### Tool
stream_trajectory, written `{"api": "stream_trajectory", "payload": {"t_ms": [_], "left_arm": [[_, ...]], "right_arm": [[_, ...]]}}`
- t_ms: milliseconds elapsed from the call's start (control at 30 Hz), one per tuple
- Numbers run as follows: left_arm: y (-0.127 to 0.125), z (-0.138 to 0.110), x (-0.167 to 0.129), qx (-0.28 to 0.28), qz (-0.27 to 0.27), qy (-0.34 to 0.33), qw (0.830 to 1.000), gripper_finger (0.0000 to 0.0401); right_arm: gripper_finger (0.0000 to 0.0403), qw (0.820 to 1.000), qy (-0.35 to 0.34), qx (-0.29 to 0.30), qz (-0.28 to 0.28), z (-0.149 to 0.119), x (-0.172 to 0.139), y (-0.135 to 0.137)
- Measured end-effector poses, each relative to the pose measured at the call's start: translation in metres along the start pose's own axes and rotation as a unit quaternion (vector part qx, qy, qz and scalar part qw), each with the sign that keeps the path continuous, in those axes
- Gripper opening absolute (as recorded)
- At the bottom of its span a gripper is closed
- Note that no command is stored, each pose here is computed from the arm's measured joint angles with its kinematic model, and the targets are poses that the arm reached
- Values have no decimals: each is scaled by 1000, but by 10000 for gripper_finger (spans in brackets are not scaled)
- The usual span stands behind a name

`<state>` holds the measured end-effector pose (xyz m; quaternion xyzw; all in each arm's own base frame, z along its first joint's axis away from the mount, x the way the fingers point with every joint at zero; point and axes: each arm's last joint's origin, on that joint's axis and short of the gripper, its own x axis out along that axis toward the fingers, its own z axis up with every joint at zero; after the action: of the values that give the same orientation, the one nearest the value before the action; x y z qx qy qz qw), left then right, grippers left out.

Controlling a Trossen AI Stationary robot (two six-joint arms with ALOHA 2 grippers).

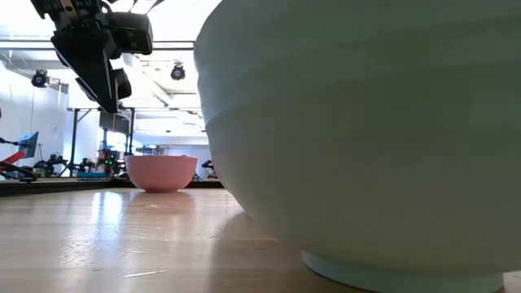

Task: Nest bowls inside each other
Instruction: Stack the white bowl on top of the black bowl

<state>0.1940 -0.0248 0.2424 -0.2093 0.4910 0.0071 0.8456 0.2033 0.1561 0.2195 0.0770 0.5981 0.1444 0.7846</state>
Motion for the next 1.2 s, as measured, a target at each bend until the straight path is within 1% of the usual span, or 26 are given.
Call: {"api": "stream_trajectory", "payload": {"t_ms": [133, 233, 333, 367, 433, 567, 600, 733, 800, 933, 1033, 1100, 1200], "left_arm": [[0, 0, 0, -12, 3, -1, 1000, 114], [0, 0, 0, -13, 3, 0, 1000, 114], [0, 0, 0, -16, 3, 0, 1000, 114], [0, 0, 0, -16, 3, 0, 1000, 114], [0, 0, 0, -16, 3, 0, 1000, 114], [0, 0, 0, -13, 3, -1, 1000, 114], [0, 0, 0, -13, 2, -1, 1000, 114], [0, 1, 0, -12, 4, -4, 1000, 114], [1, 1, 0, -10, 6, -6, 1000, 114], [1, 2, 0, -6, 7, -9, 1000, 114], [2, 2, -1, 6, 7, -9, 1000, 114], [2, 2, 0, 12, 7, -9, 1000, 114], [2, 2, 0, 12, 8, -9, 1000, 114]], "right_arm": [[181, 999, 26, -40, 1, -3, 17, 3], [176, 995, 61, -73, 30, -6, 36, 9], [165, 992, 92, -81, 34, -11, 52, 14], [156, 991, 105, -73, 28, -12, 56, 13], [125, 992, 115, -50, 19, -13, 61, 12], [32, 994, 105, -27, 20, -8, 57, 12], [21, 994, 100, -26, 22, -6, 54, 12], [11, 996, 81, -4, 28, 2, 30, 8], [10, 997, 78, 14, 21, 8, 14, 2], [9, 995, 44, 93, 19, 28, -30, -13], [9, 989, -22, 143, 21, 52, -64, -30], [9, 980, -87, 180, 5, 71, -89, -42], [9, 951, -178, 251, -37, 100, -124, -66]]}}
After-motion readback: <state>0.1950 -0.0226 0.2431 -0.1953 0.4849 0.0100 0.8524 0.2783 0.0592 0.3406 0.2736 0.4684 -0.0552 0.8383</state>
